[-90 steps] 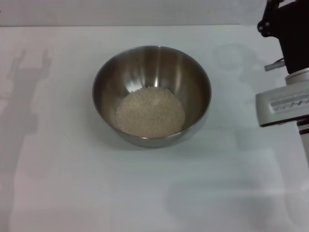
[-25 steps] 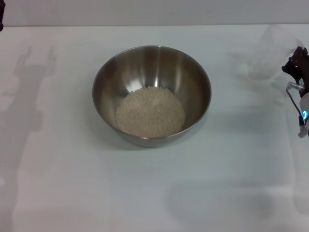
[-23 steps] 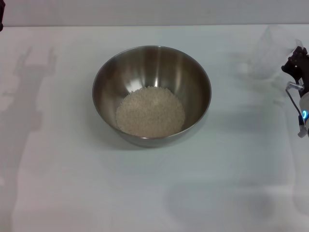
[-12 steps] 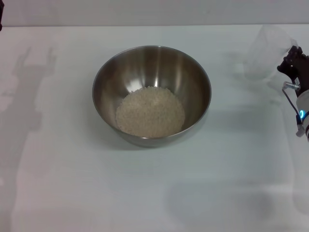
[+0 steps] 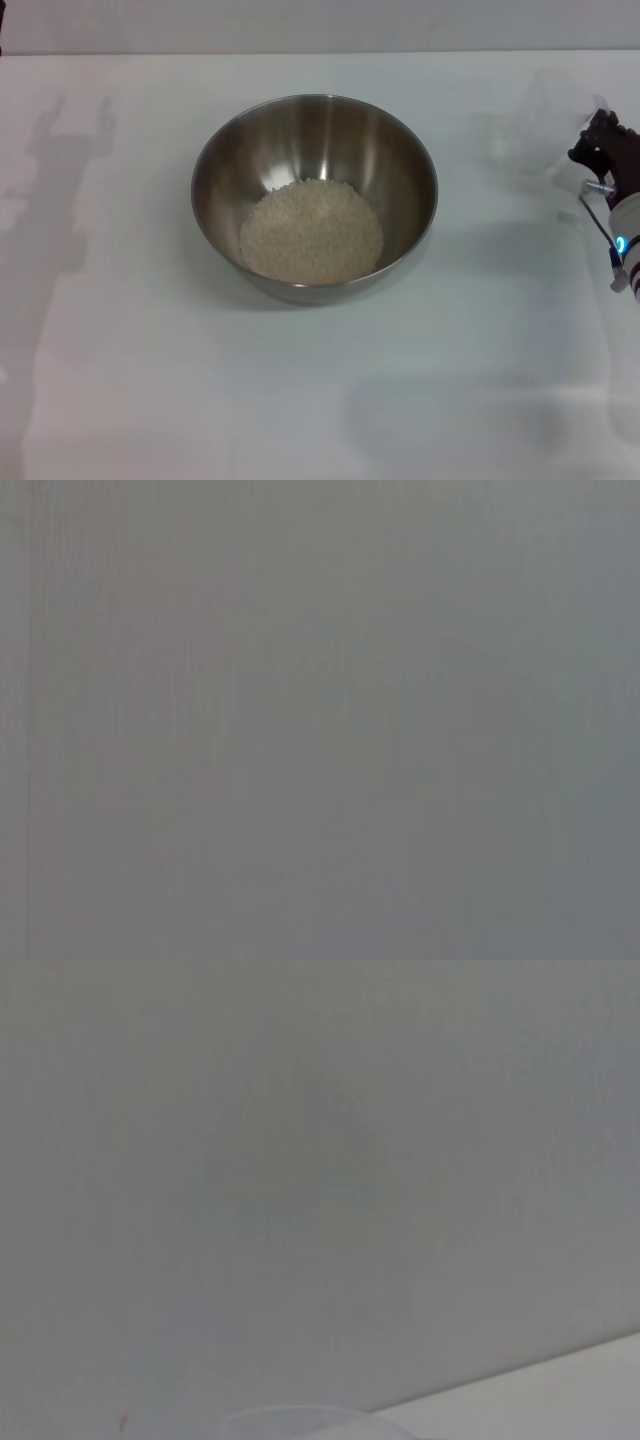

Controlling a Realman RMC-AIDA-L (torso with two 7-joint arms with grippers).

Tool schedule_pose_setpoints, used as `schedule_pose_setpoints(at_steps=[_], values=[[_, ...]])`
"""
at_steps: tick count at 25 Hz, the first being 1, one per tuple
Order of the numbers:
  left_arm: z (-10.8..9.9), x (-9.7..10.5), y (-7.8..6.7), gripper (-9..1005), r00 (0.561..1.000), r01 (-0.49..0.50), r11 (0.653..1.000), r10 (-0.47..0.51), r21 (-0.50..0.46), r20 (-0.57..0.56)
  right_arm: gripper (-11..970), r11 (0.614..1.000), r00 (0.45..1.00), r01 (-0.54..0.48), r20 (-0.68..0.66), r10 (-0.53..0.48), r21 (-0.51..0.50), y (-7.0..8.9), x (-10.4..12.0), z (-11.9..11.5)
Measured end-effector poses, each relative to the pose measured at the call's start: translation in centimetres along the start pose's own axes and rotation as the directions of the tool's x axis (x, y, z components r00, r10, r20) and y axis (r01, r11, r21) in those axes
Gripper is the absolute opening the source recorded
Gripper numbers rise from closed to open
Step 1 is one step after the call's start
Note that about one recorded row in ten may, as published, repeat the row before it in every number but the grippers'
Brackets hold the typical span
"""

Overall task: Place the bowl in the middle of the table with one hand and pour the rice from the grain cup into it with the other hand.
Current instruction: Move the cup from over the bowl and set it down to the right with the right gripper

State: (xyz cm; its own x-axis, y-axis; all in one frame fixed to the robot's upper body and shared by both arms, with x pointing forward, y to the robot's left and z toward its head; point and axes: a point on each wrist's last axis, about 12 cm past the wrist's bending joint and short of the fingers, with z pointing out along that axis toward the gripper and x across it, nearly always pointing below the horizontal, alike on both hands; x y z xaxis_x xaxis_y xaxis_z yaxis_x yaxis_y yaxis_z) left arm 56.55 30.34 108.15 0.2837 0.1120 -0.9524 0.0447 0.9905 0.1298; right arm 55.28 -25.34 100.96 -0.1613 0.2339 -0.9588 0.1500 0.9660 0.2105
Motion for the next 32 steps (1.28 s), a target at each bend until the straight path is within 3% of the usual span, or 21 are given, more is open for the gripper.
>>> schedule_pose_setpoints(at_steps=[17, 23, 32], values=[[-0.1, -0.3, 0.0, 590, 1.0, -0.001, 1.0, 0.001, 0.001, 0.029, 135, 0.999, 0.999, 0.03, -0.022, -0.031, -0.03, 0.2, 0.5, -0.3], [-0.1, -0.3, -0.1, 590, 1.0, 0.001, 1.0, -0.001, 0.001, 0.031, 269, 0.999, 0.999, 0.034, -0.021, -0.034, -0.036, 0.3, 0.6, -0.5], [-0.1, -0.2, -0.1, 588, 1.0, 0.001, 1.0, -0.001, 0.002, 0.021, 274, 0.998, 0.999, 0.039, 0.005, -0.039, -0.052, 0.6, 0.6, -1.0]])
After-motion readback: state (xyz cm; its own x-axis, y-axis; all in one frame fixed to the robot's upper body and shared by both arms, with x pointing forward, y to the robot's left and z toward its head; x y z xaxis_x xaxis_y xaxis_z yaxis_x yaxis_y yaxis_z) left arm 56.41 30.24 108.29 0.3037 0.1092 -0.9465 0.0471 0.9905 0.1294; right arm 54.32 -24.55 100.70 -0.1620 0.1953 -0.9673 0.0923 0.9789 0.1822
